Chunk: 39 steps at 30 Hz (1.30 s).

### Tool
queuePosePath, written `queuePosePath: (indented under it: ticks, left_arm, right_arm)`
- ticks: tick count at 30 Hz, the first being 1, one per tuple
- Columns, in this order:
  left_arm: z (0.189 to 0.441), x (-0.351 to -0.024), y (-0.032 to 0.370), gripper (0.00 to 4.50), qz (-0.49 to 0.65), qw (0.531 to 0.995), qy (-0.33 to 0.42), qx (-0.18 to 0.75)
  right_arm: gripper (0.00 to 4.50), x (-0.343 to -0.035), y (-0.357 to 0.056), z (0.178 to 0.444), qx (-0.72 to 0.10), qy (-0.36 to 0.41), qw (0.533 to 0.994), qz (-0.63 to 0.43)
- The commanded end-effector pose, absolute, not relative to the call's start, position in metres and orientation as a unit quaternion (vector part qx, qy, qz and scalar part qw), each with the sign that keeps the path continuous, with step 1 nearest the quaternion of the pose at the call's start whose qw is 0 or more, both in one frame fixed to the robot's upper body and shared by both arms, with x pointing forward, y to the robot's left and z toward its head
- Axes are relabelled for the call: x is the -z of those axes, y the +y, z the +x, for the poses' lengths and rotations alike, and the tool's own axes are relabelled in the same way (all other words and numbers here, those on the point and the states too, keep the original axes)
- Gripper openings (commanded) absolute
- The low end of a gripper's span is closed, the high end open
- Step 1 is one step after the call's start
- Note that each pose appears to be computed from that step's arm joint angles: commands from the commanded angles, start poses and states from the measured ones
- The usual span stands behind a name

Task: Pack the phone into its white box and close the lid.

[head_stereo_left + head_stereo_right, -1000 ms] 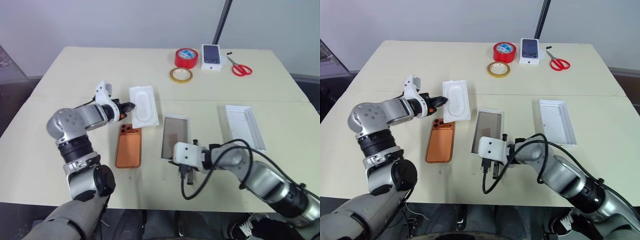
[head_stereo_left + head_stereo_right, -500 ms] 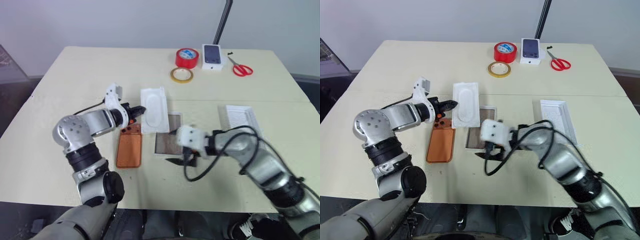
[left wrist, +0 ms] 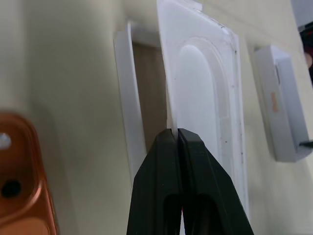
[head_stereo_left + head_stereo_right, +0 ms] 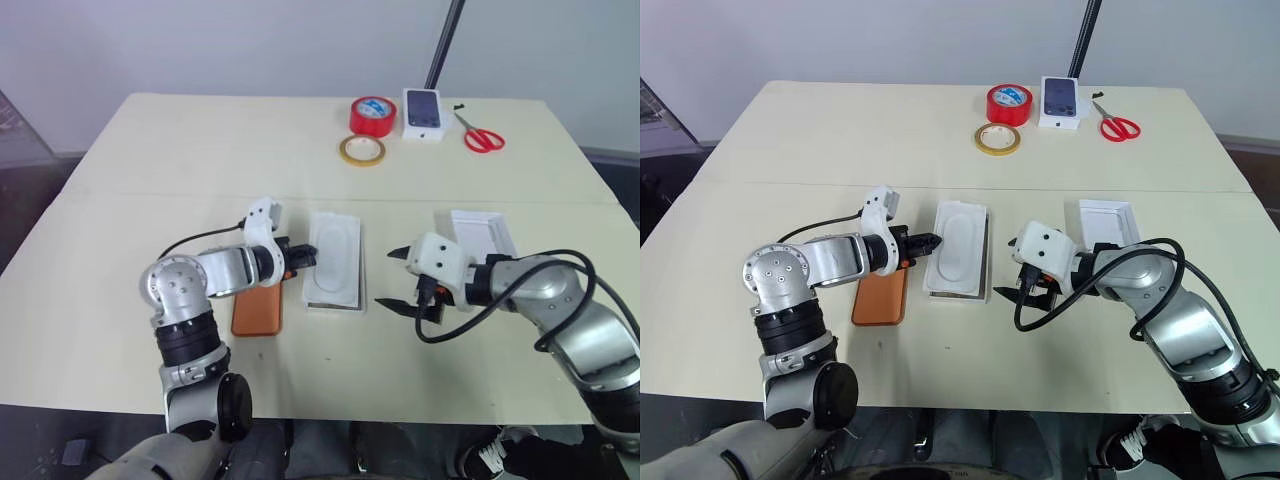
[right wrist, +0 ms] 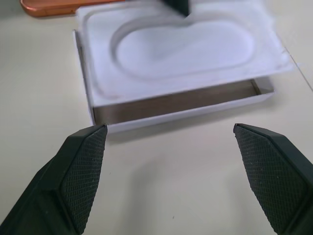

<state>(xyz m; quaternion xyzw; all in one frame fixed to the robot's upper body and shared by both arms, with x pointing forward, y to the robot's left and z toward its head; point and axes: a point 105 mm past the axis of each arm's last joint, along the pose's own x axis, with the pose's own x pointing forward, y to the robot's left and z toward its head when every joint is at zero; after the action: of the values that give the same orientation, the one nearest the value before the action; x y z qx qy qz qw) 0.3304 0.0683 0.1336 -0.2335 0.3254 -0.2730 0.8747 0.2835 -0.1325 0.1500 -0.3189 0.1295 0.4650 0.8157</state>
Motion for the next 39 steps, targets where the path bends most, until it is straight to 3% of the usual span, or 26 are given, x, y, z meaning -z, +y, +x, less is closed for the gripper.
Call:
queuePosePath:
  ticks: [1, 3, 4, 6, 9, 10, 12, 17, 19, 25, 30, 34, 39]
  left_arm:
    - [0.325, -0.144, 0.062, 0.0, -0.224, 0.877, 0.307, 0.295]
    - [0.323, -0.144, 0.059, 0.0, -0.225, 0.874, 0.309, 0.3]
    - [0.322, -0.144, 0.058, 0.3, -0.226, 0.873, 0.309, 0.301]
    - [0.321, -0.145, 0.056, 0.99, -0.231, 0.871, 0.308, 0.304]
    - [0.322, -0.149, 0.059, 2.5, -0.237, 0.872, 0.3, 0.305]
    - [0.323, -0.152, 0.061, 3.04, -0.241, 0.873, 0.295, 0.306]
    - [0.325, -0.157, 0.066, 3.06, -0.241, 0.876, 0.285, 0.306]
    - [0.331, -0.167, 0.09, 3.06, -0.23, 0.893, 0.262, 0.286]
    - [0.335, -0.175, 0.104, 3.06, -0.221, 0.905, 0.238, 0.275]
    - [0.332, -0.187, 0.144, 3.06, -0.058, 0.953, 0.131, 0.268]
    - [0.311, -0.171, 0.157, 3.06, 0.083, 0.937, 0.078, 0.33]
    - [0.294, -0.155, 0.168, 3.06, 0.145, 0.916, 0.078, 0.365]
    - [0.286, -0.156, 0.174, 3.06, 0.141, 0.914, 0.066, 0.374]
  right_arm:
    - [4.34, -0.161, -0.134, 0.288, -0.454, 0.102, 0.821, -0.331]
    - [4.34, -0.161, -0.134, 0.29, -0.453, 0.101, 0.821, -0.333]
    - [4.37, -0.161, -0.133, 0.29, -0.452, 0.1, 0.821, -0.333]
    - [4.38, -0.162, -0.133, 0.291, -0.452, 0.098, 0.822, -0.333]
    - [4.38, -0.163, -0.131, 0.292, -0.453, 0.095, 0.822, -0.331]
    - [4.12, -0.164, -0.13, 0.293, -0.454, 0.094, 0.823, -0.329]
    - [3.49, -0.164, -0.128, 0.294, -0.454, 0.094, 0.824, -0.324]
    - [0.79, -0.168, -0.116, 0.305, -0.447, 0.08, 0.835, -0.312]
    - [0.06, -0.169, -0.109, 0.311, -0.441, 0.076, 0.839, -0.31]
    - [0.06, -0.168, -0.087, 0.348, -0.393, 0.062, 0.859, -0.322]
    - [0.06, -0.156, -0.072, 0.373, -0.371, 0.072, 0.864, -0.334]
    - [0.06, -0.147, -0.055, 0.38, -0.387, 0.077, 0.856, -0.336]
    - [0.06, -0.135, -0.042, 0.375, -0.421, 0.091, 0.835, -0.343]
